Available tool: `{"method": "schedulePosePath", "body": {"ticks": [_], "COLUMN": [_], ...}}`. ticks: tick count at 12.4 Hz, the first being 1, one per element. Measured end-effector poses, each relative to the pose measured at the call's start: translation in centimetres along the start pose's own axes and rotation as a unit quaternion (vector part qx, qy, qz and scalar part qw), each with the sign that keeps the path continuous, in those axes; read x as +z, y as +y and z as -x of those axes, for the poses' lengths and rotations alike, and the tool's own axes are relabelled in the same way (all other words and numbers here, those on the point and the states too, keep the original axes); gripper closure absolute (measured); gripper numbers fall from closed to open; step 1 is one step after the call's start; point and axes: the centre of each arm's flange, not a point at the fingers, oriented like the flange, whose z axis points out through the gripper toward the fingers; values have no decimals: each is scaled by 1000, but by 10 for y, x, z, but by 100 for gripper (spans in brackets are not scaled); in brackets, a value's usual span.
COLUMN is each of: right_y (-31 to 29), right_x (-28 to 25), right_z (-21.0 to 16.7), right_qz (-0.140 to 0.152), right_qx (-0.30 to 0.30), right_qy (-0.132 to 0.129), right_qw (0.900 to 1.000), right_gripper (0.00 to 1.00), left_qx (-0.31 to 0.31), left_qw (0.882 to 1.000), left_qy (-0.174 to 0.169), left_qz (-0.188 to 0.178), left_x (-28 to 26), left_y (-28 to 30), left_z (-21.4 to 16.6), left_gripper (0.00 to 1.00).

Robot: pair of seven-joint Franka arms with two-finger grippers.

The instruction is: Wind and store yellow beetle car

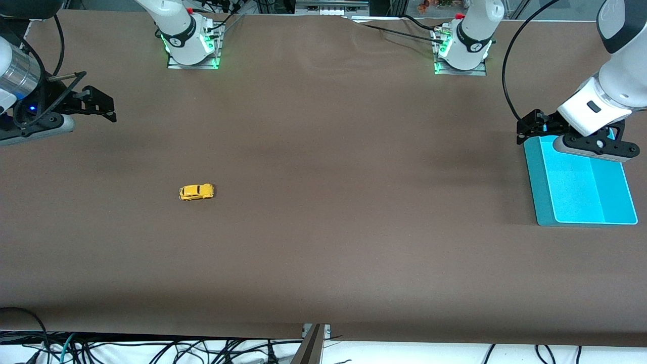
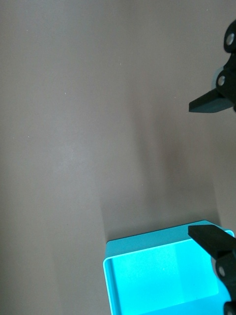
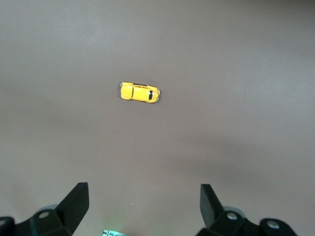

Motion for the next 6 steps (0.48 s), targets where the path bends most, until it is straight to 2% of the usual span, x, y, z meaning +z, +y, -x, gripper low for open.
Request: {"method": "schedulePosePath", "body": {"ticks": [6], "right_y": [-2], "right_x": [0], "right_z": [-1], "right_qz": [2], "right_qx": [14], "right_qy": [0], "right_qw": [1000], "right_gripper": [0], "left_qx": [0], "left_qw": [1000], "left_qy": [10], "left_qz": [-1], "left_x": [-9], "left_y": [-1], "left_z": [-5], "left_gripper": [0]}}
